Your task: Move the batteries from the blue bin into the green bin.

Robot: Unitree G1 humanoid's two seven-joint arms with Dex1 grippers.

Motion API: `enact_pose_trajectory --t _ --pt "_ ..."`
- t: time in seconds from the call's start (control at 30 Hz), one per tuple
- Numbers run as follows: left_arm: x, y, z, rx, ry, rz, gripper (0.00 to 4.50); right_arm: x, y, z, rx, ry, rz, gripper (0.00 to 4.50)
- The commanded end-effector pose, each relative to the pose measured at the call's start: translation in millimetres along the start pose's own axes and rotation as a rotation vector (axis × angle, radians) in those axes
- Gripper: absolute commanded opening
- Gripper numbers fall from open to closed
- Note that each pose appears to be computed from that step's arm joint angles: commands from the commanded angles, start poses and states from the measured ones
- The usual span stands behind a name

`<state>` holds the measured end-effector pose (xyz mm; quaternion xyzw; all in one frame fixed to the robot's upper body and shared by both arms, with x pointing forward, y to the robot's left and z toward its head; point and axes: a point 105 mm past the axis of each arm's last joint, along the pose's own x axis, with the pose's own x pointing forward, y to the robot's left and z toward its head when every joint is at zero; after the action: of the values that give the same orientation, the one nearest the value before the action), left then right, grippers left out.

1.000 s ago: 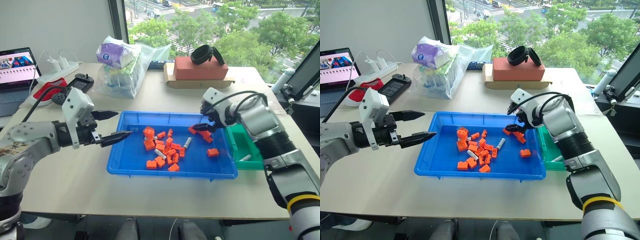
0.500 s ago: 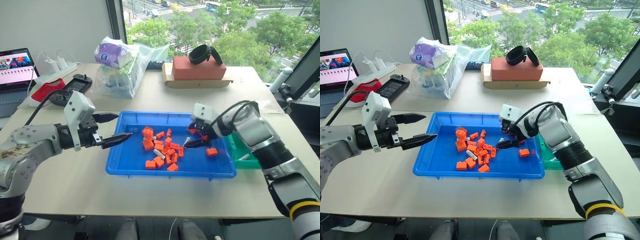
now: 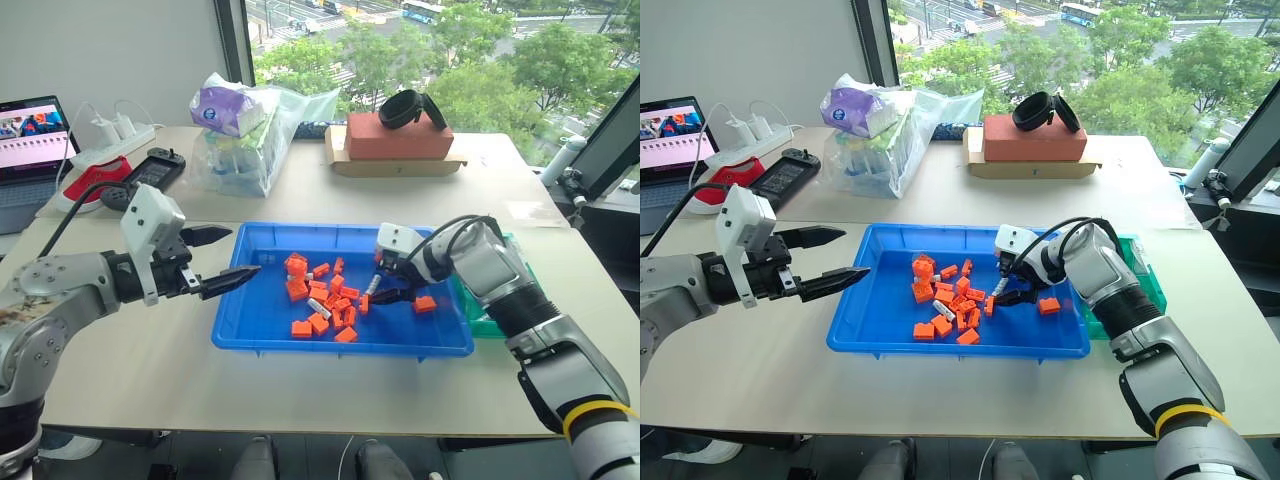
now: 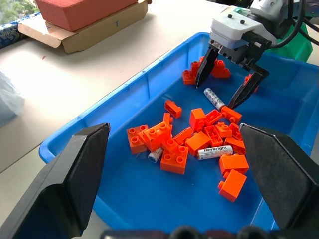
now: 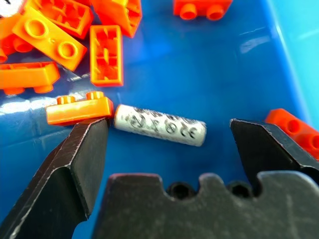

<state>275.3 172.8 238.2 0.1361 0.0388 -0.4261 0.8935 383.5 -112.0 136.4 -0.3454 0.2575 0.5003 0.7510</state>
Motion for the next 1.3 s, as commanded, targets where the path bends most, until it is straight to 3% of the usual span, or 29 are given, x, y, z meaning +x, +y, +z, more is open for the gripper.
enact_pose_trajectory --t 0.03,0.07,0.17,0.3,0.6,0.93,1.07,1.13,1.3 --pt "-5 -1 9 0.038 -0.019 0.022 4.5 -1 -4 -1 -0.006 0.027 -0.021 4.48" --pt "-5 0 9 0.038 -0.017 0.025 4.5 -1 -4 -2 -0.005 0.029 -0.018 4.48" --pt "-6 1 9 0.04 -0.016 0.032 4.5 -3 -2 -4 -0.011 0.038 -0.01 3.76" --pt "-6 2 8 0.042 -0.015 0.037 4.5 -4 0 -6 -0.009 0.047 -0.008 2.52" --pt "-5 5 7 0.052 -0.015 0.042 4.5 -8 -2 -5 -0.016 0.051 -0.037 2.52" --pt "2 -2 15 0.034 -0.062 -0.02 4.5 -90 -7 44 0.008 -0.186 -0.113 2.52" --pt "8 -10 29 0.02 -0.119 -0.087 4.5 -139 -34 30 0.096 -0.28 -0.29 2.52" --pt "12 -15 37 0.019 -0.142 -0.129 4.5 -162 -48 11 0.153 -0.282 -0.391 2.52" --pt "17 -24 48 0.022 -0.167 -0.231 4.5 -191 -58 -42 0.28 -0.155 -0.505 2.52"
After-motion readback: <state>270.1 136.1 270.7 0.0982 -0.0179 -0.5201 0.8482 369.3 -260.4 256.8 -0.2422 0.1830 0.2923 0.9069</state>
